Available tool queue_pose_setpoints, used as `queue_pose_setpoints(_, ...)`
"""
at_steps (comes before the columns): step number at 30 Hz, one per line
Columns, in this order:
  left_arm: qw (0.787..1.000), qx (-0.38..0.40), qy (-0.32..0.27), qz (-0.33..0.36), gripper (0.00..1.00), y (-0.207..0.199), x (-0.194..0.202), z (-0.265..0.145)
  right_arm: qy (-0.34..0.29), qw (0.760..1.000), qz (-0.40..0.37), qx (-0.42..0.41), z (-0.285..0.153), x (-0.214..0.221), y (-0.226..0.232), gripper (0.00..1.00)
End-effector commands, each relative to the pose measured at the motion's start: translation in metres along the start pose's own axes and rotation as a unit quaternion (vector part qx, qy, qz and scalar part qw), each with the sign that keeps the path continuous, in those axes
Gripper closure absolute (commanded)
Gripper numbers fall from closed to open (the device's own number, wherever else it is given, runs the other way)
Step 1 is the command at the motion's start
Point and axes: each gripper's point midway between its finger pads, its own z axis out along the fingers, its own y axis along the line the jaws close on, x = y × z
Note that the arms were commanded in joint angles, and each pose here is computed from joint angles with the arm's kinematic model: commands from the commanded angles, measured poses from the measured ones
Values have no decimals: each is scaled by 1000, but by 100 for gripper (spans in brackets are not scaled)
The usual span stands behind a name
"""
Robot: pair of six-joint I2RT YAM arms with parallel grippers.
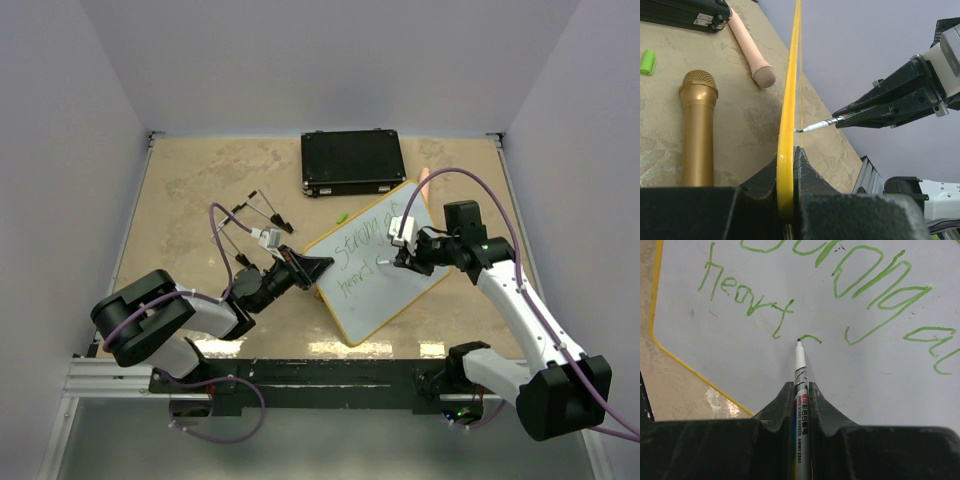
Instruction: Write a sentence on the whiteboard
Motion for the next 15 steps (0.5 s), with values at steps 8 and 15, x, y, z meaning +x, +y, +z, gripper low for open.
queue_pose_setpoints(8,998,0,13,56,100,7,7,-4,22,1000,-6,21,-2,7,-6,100)
queue_pose_setpoints(15,998,0,14,57,100,7,7,-4,24,999,-4,26,-3,8,-6,100)
